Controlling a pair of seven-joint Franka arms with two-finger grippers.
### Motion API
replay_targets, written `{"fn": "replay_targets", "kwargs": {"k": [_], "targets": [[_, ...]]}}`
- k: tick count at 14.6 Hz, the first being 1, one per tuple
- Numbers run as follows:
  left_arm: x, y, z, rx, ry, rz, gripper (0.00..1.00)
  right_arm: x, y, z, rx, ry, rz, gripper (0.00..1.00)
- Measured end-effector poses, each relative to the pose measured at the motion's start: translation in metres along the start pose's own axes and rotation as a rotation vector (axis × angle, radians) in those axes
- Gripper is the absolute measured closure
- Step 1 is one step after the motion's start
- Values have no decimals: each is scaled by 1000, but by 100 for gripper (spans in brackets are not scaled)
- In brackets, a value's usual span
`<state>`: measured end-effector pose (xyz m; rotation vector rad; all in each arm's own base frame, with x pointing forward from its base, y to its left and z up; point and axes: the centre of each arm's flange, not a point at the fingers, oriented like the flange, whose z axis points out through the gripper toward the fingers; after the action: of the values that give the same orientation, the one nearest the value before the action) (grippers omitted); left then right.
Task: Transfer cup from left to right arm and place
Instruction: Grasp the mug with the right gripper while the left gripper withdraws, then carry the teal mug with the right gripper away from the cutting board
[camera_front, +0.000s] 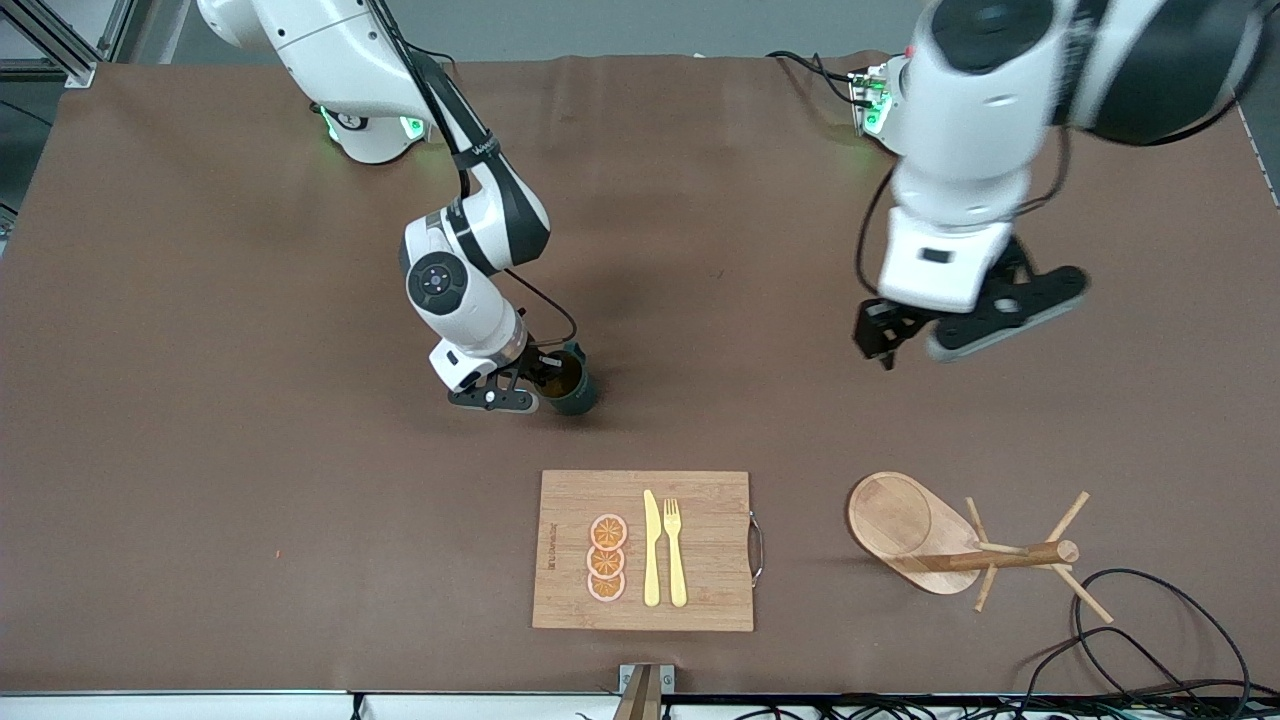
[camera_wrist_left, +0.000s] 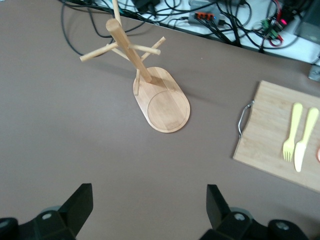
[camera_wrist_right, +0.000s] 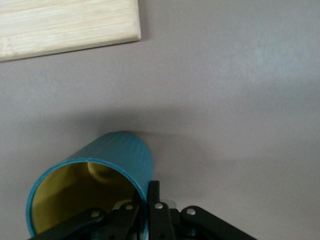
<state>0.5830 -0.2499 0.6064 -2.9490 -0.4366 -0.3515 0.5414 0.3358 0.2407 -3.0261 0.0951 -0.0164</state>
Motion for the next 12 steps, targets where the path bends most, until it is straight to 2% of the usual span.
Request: {"fn": "replay_targets", "kwargs": {"k": [2, 4, 7, 10, 12], "targets": [[17, -46, -15, -60, -61, 50, 0, 1, 0, -1, -17, 10, -90, 96], [22, -83, -29, -65, -107, 92, 0, 8, 11, -3, -25, 13, -215, 96], [25, -124, -43, -112, -132, 229, 0, 33, 57, -16, -44, -32, -405, 96], [29, -172, -41, -156, -155, 280, 0, 56, 110, -50, -42, -71, -597, 96], [27, -194, -39, -166, -169, 321, 0, 64, 141, -71, -83, -90, -708, 96]]}}
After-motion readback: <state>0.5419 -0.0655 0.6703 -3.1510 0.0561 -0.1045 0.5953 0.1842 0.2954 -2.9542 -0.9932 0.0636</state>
